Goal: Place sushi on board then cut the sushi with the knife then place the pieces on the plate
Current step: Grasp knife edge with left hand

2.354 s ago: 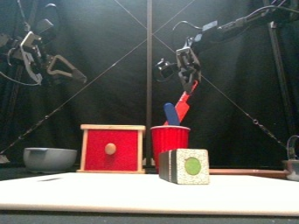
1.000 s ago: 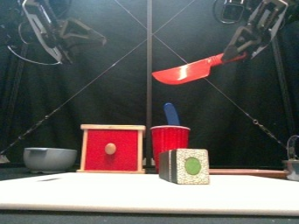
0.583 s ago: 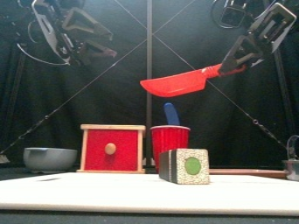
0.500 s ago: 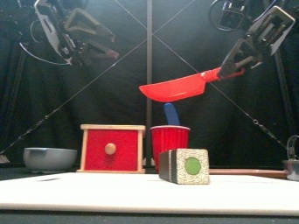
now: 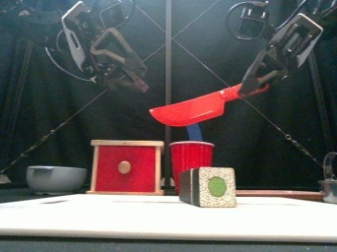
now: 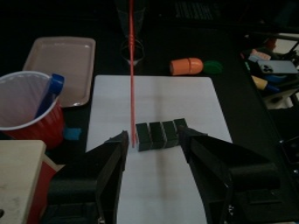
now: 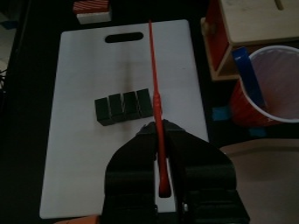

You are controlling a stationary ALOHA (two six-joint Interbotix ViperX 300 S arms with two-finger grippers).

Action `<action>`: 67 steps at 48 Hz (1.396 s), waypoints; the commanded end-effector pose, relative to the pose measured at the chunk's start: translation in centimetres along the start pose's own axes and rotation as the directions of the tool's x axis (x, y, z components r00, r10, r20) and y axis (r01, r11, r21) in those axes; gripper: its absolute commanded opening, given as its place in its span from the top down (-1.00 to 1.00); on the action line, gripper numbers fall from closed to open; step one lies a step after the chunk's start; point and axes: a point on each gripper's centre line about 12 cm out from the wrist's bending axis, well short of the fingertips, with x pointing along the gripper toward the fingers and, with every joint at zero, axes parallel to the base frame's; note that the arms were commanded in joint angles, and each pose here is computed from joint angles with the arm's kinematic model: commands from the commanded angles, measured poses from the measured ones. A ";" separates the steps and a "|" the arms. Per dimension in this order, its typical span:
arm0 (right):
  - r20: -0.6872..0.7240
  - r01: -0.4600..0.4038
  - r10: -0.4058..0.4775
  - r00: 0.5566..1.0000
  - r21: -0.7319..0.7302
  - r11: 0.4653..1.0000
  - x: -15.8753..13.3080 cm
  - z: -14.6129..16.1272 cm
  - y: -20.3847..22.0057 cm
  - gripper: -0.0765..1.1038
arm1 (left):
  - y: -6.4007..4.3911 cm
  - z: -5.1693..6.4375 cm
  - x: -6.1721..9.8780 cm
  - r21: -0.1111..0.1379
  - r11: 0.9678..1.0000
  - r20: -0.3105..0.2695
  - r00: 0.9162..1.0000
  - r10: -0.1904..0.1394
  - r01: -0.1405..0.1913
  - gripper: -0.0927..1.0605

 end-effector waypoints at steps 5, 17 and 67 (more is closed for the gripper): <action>0.028 -0.013 0.013 1.000 -0.002 1.000 0.4 1.4 0.5 0.22 | 0.4 0.7 1.4 -0.040 0.999 -0.021 1.000 0.013 -0.014 -0.62; 0.006 -0.020 0.020 1.000 -0.012 1.000 1.6 1.2 0.8 0.22 | 0.5 -0.9 3.6 -0.055 0.998 -0.095 0.995 0.019 -0.025 -0.62; -0.072 -0.038 0.038 0.997 0.002 0.999 3.9 -0.5 1.6 0.22 | 0.4 -3.3 6.4 -0.064 0.997 -0.197 0.980 0.018 -0.031 -0.01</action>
